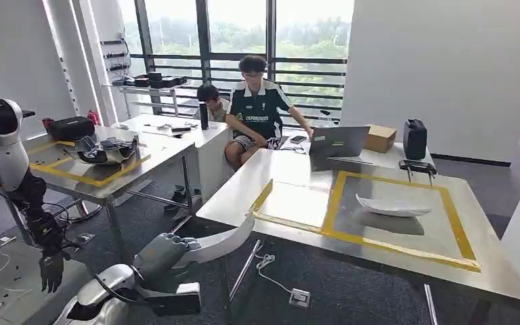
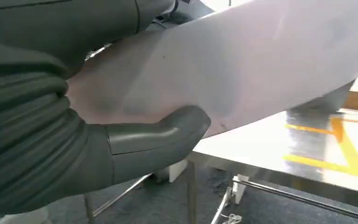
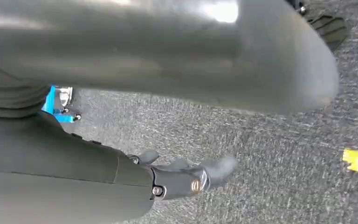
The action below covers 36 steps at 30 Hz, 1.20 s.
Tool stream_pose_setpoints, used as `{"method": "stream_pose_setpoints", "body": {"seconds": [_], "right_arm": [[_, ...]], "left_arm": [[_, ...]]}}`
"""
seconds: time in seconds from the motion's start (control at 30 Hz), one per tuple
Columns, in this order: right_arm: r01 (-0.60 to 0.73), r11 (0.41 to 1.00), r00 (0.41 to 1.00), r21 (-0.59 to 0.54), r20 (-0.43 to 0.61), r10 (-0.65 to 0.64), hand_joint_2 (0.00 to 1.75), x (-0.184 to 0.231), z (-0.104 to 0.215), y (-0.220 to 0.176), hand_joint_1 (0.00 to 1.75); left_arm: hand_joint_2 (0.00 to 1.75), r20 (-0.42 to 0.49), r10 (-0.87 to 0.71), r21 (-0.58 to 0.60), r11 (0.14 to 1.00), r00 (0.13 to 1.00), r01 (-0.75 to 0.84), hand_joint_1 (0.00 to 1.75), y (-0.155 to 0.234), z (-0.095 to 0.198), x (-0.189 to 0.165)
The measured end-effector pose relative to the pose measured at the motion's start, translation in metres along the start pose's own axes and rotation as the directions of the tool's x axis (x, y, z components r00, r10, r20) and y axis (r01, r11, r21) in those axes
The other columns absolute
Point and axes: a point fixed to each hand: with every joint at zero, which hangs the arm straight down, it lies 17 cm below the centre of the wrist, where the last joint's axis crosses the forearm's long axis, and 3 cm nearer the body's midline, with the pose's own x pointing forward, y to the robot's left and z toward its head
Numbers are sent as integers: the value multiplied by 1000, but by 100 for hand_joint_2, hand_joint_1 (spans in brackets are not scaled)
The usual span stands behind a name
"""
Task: Take the parts from the cabinet and place them on the table.
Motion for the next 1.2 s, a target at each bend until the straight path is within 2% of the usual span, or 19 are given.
{"method": "stream_pose_setpoints", "body": {"seconds": [1.2], "right_arm": [[-24, 1000, 999, 13, -42, 24, 0, -7, 1, 4, 0]], "left_arm": [[175, -11, -19, -45, 999, 1000, 18, 175, 6, -1, -7]]}}
